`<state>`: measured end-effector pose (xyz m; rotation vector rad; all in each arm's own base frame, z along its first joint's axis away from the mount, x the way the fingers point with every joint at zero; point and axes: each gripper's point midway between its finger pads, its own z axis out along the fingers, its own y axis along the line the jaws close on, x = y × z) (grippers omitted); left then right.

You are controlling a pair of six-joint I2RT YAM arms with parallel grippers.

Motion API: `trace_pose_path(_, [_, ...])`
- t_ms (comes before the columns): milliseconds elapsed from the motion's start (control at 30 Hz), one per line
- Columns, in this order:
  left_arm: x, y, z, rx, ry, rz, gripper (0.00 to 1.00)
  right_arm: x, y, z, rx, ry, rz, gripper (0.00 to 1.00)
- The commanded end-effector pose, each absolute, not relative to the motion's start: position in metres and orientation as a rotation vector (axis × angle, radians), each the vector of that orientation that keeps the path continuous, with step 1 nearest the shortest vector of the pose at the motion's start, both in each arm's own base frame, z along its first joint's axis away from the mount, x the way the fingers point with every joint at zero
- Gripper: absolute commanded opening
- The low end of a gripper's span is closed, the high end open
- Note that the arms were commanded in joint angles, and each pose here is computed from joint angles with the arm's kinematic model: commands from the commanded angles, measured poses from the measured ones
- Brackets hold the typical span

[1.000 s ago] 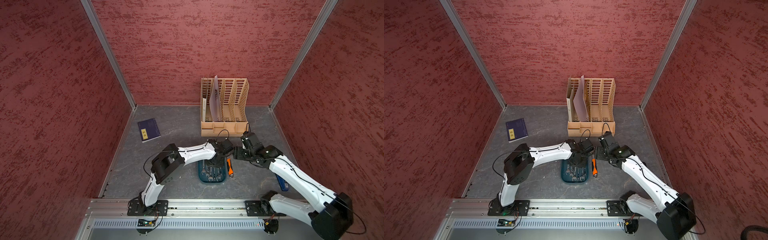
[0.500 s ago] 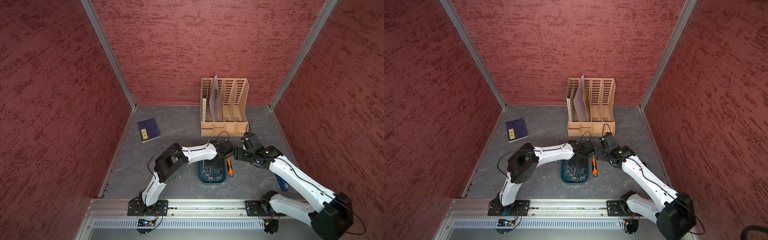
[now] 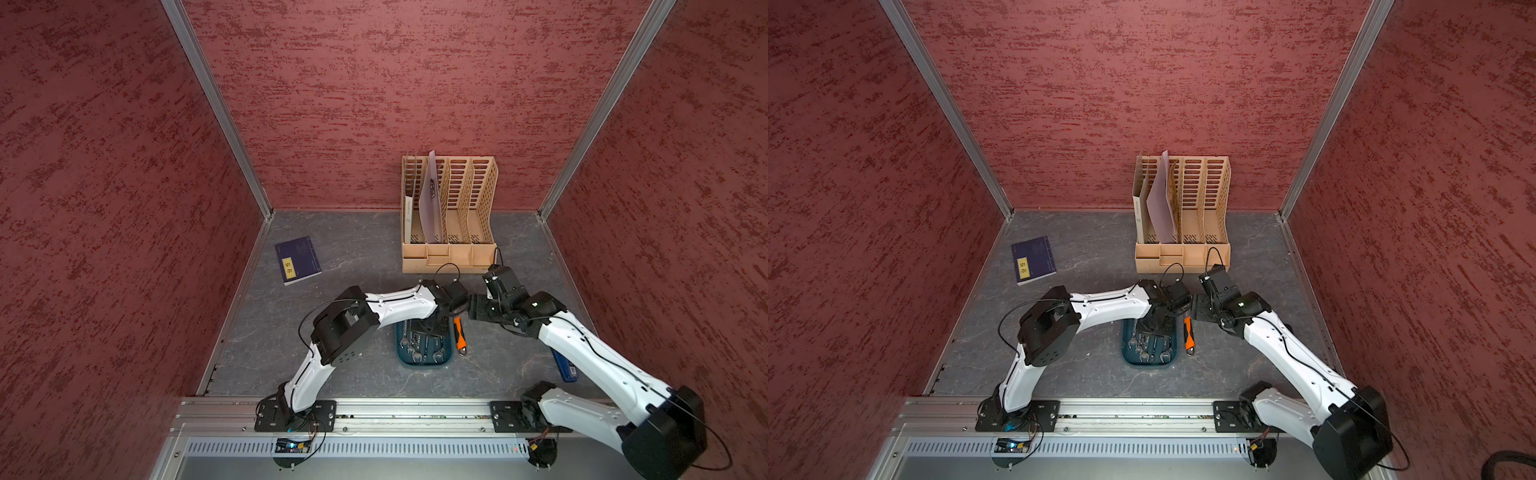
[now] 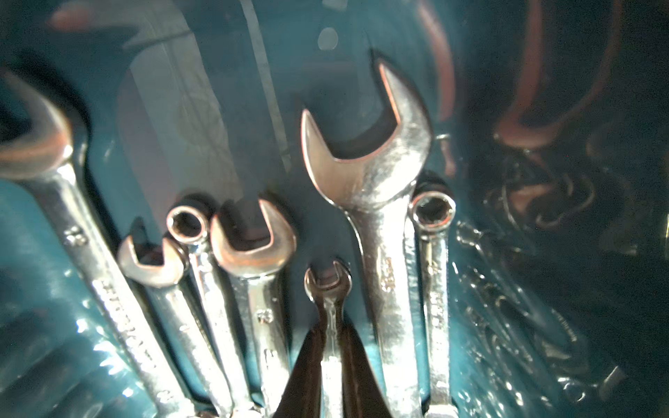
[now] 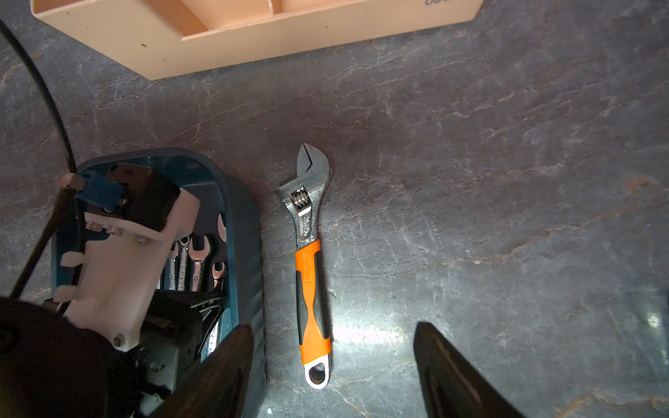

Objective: Take out the wrench from the storage box
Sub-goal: Pick up the wrench from the storage box.

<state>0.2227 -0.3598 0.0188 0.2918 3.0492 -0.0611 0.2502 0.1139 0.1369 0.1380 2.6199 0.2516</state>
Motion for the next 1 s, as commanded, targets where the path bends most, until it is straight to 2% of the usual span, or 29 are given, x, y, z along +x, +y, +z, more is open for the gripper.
trace_pose_path(0, [0.219,-0.35,0.008,0.282,3.066,0.024,0.12,0.252,0.108,0.142,0.153,2.594,0.238,0.75])
trace_pose_path(200, [0.226,-0.351,0.025,0.286,3.036,-0.018,0.12,0.251,0.107,0.143,0.156,2.592,0.236,0.75])
trace_pose_path(633, [0.248,-0.336,0.093,0.276,2.934,-0.078,0.12,0.251,0.107,0.142,0.155,2.594,0.237,0.75])
trace_pose_path(967, [0.276,-0.283,0.134,0.157,2.871,-0.028,0.12,0.251,0.107,0.143,0.152,2.597,0.238,0.75])
